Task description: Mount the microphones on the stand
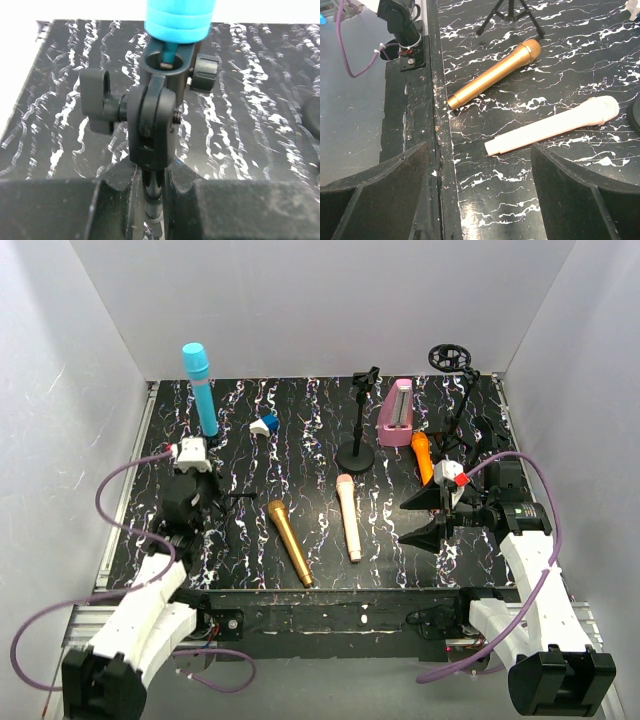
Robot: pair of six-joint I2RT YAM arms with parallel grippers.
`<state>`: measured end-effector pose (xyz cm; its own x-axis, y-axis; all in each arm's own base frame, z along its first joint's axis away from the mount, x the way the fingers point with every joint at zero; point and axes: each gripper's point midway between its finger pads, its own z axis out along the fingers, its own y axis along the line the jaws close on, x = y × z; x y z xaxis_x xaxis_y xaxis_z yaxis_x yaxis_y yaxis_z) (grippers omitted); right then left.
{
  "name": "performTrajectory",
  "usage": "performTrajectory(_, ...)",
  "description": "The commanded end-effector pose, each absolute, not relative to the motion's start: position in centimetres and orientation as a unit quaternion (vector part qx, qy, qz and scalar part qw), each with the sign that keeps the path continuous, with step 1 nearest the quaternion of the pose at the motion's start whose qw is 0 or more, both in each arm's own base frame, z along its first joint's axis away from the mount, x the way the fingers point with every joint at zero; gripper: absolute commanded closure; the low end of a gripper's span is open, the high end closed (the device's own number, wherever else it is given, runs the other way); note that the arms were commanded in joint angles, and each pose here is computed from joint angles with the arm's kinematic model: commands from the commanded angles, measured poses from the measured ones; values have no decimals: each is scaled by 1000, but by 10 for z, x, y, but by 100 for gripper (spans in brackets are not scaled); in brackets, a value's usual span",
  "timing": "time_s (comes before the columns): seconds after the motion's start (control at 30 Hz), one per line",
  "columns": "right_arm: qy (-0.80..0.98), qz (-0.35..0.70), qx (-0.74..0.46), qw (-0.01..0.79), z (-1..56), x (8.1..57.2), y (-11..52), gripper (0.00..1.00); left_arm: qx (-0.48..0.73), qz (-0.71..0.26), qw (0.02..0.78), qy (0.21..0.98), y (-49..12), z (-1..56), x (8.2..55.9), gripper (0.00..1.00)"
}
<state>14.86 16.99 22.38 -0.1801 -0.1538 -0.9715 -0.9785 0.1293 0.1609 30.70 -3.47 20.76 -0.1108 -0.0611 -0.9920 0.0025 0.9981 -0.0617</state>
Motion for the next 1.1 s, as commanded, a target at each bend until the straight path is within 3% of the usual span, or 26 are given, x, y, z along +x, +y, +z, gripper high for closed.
performTrajectory(0.0, 600, 467, -472, 447, 231, 150, 170, 11, 10, 53, 721, 690, -20, 265, 356, 100)
performTrajectory(0.23, 603, 466, -472, 444, 228, 150, 169, 11, -18, 54, 745, 665, 19, 284, 442, 100)
performTrajectory(0.57, 604, 480, -467, 431, 229, 151, 170, 11, -23, 41, 768, 639, 65, 277, 519, 100)
performTrajectory(0.8, 606, 488, -464, 423, 228, 152, 170, 11, -9, 20, 766, 643, 72, 257, 549, 100)
performTrajectory(1.07, 608, 489, -463, 420, 227, 153, 170, 11, 31, 18, 739, 673, 63, 225, 542, 100)
